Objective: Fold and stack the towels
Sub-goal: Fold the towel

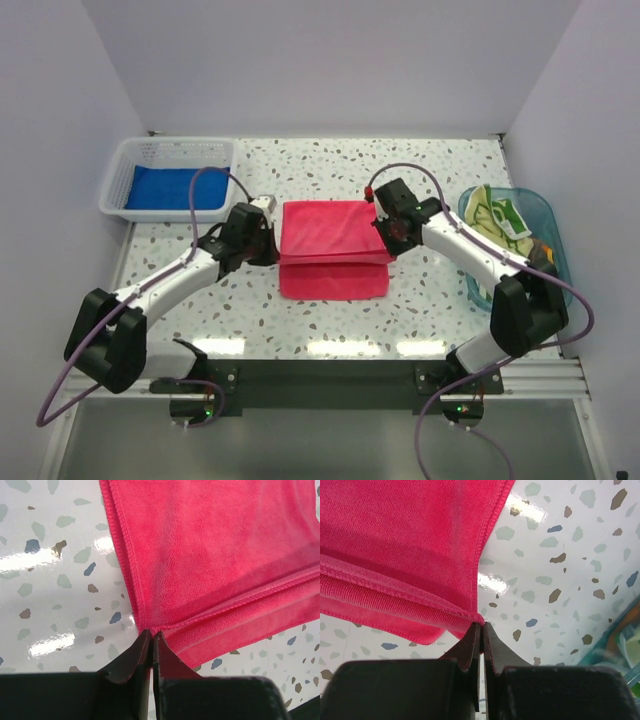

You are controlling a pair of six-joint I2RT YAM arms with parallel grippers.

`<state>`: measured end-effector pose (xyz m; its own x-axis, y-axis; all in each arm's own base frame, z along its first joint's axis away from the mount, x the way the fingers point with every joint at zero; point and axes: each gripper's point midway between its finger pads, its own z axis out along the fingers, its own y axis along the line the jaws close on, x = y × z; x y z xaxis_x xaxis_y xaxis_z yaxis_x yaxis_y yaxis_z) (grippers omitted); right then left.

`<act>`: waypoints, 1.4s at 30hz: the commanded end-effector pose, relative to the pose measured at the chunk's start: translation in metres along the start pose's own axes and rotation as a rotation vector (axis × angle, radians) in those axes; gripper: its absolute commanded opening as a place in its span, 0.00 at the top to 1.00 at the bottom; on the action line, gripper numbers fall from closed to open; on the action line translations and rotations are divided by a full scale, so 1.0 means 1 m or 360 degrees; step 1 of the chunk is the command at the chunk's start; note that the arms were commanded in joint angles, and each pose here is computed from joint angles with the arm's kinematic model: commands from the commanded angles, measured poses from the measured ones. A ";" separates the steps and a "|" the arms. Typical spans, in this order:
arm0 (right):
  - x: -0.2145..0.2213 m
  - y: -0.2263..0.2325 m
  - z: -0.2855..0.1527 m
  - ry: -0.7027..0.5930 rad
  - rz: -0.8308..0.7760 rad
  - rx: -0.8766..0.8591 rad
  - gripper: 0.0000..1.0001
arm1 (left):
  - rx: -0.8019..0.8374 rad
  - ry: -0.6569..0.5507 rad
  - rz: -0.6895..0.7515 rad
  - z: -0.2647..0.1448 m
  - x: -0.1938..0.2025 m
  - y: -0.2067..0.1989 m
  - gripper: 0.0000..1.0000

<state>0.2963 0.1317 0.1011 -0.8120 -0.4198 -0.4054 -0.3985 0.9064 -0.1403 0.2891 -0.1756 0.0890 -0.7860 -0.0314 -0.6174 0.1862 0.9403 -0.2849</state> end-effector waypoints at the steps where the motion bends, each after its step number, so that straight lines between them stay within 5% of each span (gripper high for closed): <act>1: 0.025 -0.015 -0.001 0.0101 0.0016 0.0102 1.00 | -0.0050 0.0120 0.0000 0.002 0.027 0.012 0.91; 17: 0.045 -0.005 0.040 0.0230 -0.0004 0.0068 0.98 | -0.0008 0.0310 -0.0001 0.017 0.083 0.004 0.82; 24: 0.051 0.006 0.030 0.0282 0.0024 -0.0043 0.80 | 0.0019 0.0335 -0.0048 0.003 0.098 -0.002 0.68; 31: 0.064 0.028 -0.002 0.0283 0.0107 -0.0203 0.53 | 0.0168 0.0327 -0.0108 -0.021 0.115 -0.026 0.55; 42: 0.045 0.044 -0.053 -0.0028 0.0274 -0.0318 0.47 | 0.0171 0.0133 -0.0193 -0.057 0.094 -0.032 0.46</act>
<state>0.2206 0.1474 0.1095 -0.8714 -0.3296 -0.3635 -0.3775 0.9235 0.0676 0.1663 -0.1928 0.0620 -0.8769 -0.0478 -0.4784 0.1874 0.8823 -0.4317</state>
